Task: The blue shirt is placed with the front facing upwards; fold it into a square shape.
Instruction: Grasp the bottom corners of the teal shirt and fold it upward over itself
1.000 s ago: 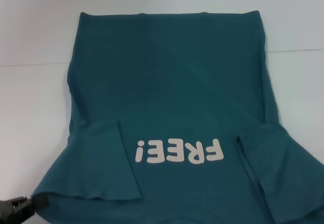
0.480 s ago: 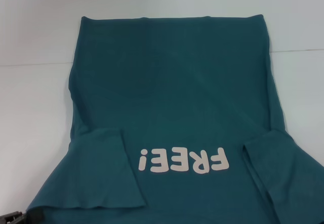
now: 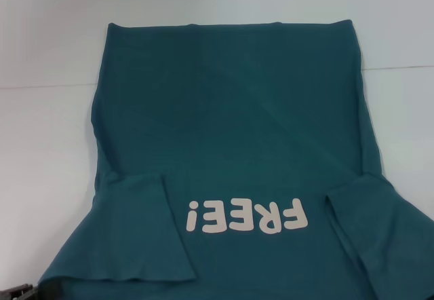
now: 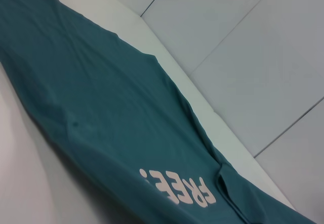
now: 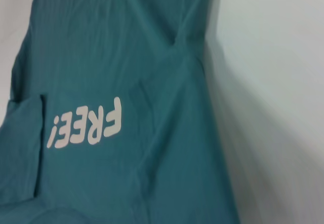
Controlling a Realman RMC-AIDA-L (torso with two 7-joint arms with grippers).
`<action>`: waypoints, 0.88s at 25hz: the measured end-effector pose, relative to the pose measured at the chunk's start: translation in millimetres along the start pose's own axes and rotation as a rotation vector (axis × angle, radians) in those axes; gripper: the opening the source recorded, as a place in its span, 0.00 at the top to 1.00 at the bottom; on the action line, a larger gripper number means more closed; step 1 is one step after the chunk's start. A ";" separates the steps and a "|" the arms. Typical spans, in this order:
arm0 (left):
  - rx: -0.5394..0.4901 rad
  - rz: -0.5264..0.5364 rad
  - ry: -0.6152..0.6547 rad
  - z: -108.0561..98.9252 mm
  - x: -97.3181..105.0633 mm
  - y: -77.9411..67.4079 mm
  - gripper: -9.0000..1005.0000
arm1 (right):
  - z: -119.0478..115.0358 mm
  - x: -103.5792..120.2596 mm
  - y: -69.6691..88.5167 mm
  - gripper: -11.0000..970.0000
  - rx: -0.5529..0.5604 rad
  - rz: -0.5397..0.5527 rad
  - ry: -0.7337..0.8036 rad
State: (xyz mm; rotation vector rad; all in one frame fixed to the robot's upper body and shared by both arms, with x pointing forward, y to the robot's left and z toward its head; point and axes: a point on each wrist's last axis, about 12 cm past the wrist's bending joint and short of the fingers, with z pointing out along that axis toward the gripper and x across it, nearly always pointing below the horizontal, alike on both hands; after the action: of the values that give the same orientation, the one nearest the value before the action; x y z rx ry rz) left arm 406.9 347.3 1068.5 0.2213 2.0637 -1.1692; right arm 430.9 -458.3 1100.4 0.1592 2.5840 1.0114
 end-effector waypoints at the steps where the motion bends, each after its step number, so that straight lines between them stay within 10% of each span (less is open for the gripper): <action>1: 0.001 0.000 0.000 1.1 -0.9 0.6 0.96 | 0.9 -0.4 0.4 0.94 -0.006 0.000 -0.005; 22: -0.059 0.029 -0.064 64.8 -70.0 27.8 0.96 | 33.2 -81.0 29.7 0.93 -0.074 -0.050 -0.209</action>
State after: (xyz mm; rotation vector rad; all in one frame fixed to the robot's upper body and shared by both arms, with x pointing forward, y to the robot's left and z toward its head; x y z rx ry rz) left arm 503.5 325.5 1077.1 0.1829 2.0290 -1.0832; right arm 517.6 -434.2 1121.3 0.1703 2.3479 1.0140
